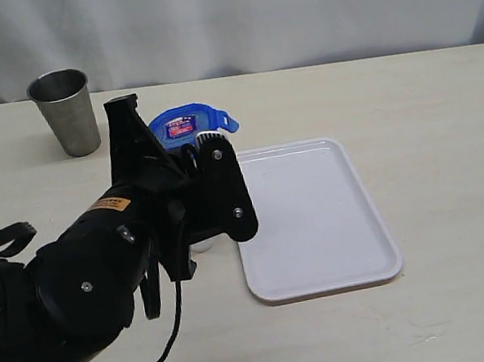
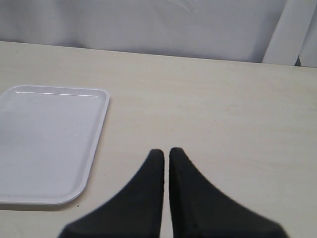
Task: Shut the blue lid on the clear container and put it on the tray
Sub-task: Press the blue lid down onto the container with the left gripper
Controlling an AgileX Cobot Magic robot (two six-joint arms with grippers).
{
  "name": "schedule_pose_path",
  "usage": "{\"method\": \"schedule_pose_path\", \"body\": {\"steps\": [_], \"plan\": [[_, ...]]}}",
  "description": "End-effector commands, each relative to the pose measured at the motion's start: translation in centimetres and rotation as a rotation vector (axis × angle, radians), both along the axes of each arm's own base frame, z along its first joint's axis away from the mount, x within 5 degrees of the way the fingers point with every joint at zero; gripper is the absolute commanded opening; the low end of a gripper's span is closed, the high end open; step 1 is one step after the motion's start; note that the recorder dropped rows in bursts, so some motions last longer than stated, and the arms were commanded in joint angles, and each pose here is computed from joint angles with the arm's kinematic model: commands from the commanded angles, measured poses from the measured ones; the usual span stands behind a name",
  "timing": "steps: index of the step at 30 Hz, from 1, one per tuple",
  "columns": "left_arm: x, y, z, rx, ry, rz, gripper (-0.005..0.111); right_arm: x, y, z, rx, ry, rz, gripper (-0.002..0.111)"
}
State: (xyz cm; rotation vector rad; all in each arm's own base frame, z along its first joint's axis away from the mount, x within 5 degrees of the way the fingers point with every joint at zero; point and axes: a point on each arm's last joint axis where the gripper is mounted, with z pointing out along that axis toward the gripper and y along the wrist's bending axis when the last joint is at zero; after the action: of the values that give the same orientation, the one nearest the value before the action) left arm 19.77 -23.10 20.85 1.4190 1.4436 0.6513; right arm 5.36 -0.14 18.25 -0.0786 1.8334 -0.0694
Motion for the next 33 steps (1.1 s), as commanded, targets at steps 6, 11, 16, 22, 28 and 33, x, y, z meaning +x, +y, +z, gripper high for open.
{"method": "schedule_pose_path", "body": {"steps": [6,11,16,22,28,33], "plan": [[-0.24,0.08,-0.28,0.015,0.026,0.000,0.000,-0.01,0.00,-0.04,-0.001,-0.006,0.000,0.004],[-0.21,0.22,-0.30,0.010,0.029,0.020,0.000,-0.01,0.00,-0.04,-0.001,-0.006,0.000,0.004],[-0.24,0.24,-0.36,0.006,0.038,0.024,0.000,-0.01,0.00,-0.04,-0.001,-0.006,0.000,0.004],[-0.36,0.13,-0.55,-0.001,0.064,0.014,0.000,-0.01,0.00,-0.04,-0.001,-0.006,0.000,0.004],[-0.35,0.12,-0.54,0.000,0.062,0.012,0.000,-0.01,0.00,-0.04,-0.001,-0.006,0.000,0.004],[-0.35,0.12,-0.54,0.000,0.062,0.012,0.000,-0.01,0.00,-0.04,-0.001,-0.006,0.000,0.004]]}}
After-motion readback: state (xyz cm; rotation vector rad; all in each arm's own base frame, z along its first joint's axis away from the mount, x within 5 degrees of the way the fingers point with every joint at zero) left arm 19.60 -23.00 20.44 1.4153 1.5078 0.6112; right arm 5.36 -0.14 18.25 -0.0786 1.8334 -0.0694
